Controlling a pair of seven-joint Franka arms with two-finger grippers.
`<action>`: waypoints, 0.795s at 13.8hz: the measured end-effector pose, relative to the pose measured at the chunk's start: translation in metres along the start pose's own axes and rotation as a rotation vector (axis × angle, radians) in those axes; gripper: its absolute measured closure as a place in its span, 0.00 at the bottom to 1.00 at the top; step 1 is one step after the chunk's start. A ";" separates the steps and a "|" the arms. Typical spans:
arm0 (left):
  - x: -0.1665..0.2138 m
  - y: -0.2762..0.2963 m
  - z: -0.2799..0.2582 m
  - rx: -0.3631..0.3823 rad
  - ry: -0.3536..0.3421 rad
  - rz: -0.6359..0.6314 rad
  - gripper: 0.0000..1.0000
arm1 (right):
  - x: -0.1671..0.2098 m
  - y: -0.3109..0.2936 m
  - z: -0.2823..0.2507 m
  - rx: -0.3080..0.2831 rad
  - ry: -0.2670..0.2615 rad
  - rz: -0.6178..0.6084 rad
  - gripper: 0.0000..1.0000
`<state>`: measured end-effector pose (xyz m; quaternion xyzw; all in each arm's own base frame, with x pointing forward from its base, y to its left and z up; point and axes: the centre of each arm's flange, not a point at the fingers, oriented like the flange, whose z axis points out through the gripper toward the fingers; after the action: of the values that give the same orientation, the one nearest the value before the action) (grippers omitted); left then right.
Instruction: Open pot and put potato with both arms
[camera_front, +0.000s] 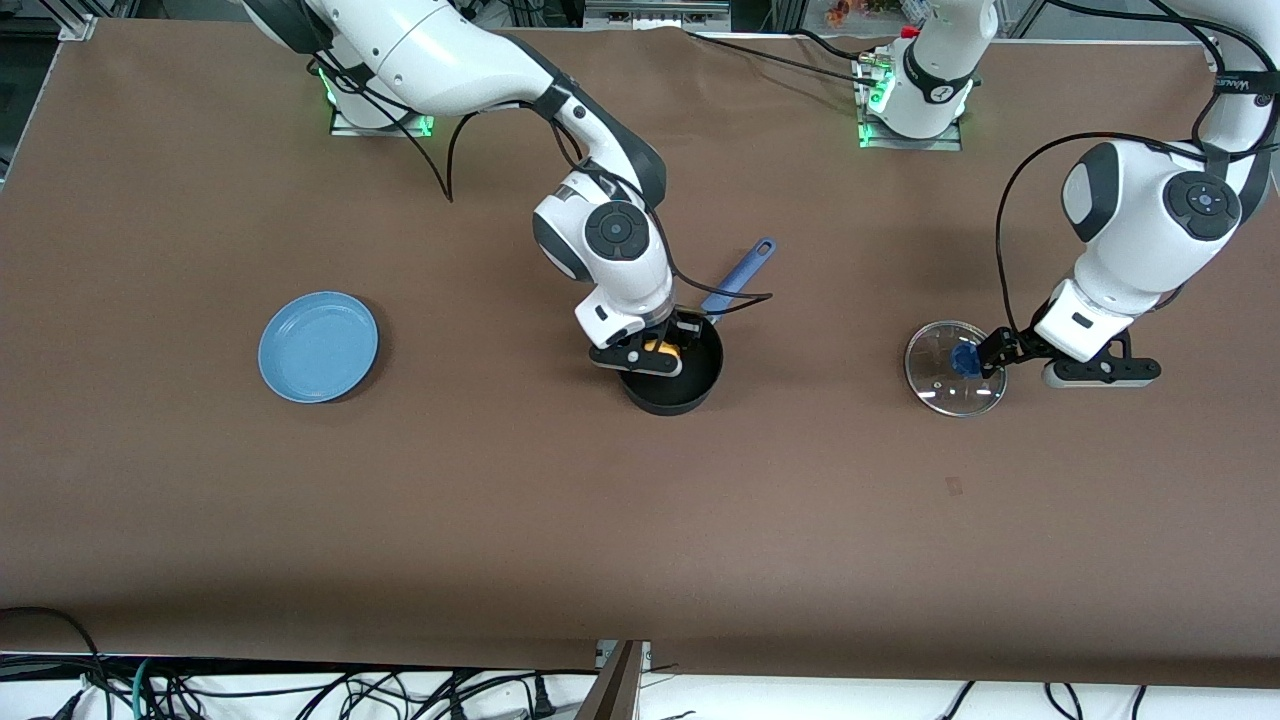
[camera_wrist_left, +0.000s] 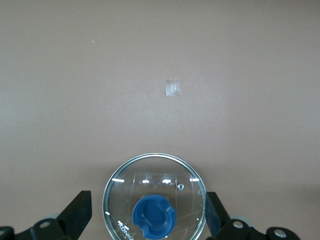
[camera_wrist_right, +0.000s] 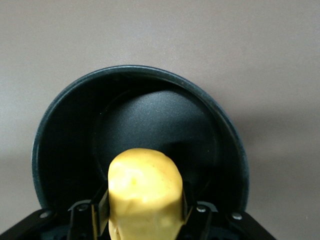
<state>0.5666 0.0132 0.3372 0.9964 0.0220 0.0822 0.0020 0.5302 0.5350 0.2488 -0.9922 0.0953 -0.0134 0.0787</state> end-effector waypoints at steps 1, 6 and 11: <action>0.000 0.000 0.000 0.000 0.000 -0.001 0.00 | 0.000 0.000 0.000 0.002 0.001 0.000 0.39; 0.000 0.001 0.001 -0.001 -0.004 -0.012 0.00 | 0.014 -0.004 -0.024 0.016 0.029 0.000 0.00; 0.006 0.005 -0.010 0.001 -0.009 -0.010 0.00 | 0.064 0.025 -0.105 -0.083 0.005 -0.114 0.00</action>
<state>0.5716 0.0080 0.3480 0.9966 0.0270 0.0776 0.0022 0.5843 0.4818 0.3496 -0.9984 0.0393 -0.0164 0.0363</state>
